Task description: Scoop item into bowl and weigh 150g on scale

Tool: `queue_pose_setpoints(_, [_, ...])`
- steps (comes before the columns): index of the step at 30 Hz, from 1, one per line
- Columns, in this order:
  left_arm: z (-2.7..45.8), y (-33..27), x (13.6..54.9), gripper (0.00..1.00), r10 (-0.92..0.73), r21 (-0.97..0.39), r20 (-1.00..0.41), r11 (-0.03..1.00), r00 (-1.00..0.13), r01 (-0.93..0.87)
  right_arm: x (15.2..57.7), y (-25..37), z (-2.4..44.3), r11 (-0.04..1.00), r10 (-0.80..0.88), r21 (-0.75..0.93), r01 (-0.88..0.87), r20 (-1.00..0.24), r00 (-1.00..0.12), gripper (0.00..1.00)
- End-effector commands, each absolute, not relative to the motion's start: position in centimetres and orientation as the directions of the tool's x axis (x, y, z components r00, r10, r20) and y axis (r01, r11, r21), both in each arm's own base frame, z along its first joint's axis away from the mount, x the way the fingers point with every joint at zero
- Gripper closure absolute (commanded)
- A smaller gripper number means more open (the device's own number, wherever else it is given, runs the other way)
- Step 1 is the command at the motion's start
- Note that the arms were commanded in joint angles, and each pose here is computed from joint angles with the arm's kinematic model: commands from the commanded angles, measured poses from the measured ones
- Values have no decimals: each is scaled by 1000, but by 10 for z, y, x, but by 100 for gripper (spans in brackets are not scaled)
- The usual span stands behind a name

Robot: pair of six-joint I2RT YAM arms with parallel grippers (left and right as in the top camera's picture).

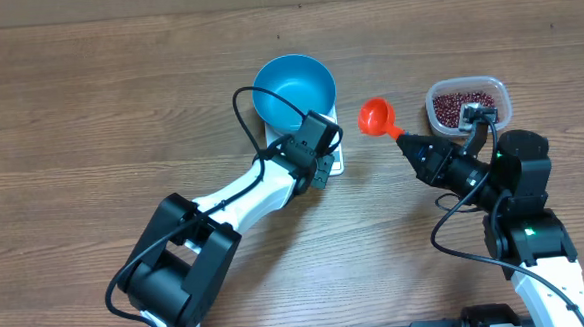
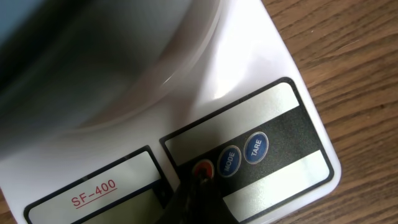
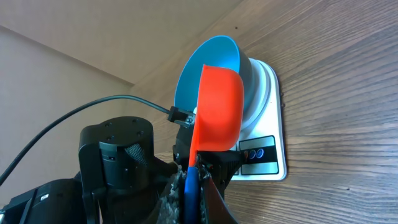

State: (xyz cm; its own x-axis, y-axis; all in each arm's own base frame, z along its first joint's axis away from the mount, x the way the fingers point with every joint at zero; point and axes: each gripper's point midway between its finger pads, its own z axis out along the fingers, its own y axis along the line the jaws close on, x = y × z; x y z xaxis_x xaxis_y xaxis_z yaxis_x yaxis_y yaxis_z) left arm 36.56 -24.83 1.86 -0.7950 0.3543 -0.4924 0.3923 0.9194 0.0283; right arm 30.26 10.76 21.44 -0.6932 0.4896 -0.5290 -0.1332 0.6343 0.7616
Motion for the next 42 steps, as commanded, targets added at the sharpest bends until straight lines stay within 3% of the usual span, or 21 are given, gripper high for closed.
queue_pose_setpoints(1, [-8,-235,356,96,354,55,-428,929,-832,366,304,106,224,638,493,755,-149,-550,-674,96])
queue_pose_setpoints(27, [-3,-240,360,96,347,40,-452,928,-822,369,304,106,224,638,494,755,-149,-550,-674,96])
queue_pose_setpoints(42, [47,-237,351,96,336,9,-486,925,-807,379,305,104,223,645,499,751,-141,-553,-667,96])
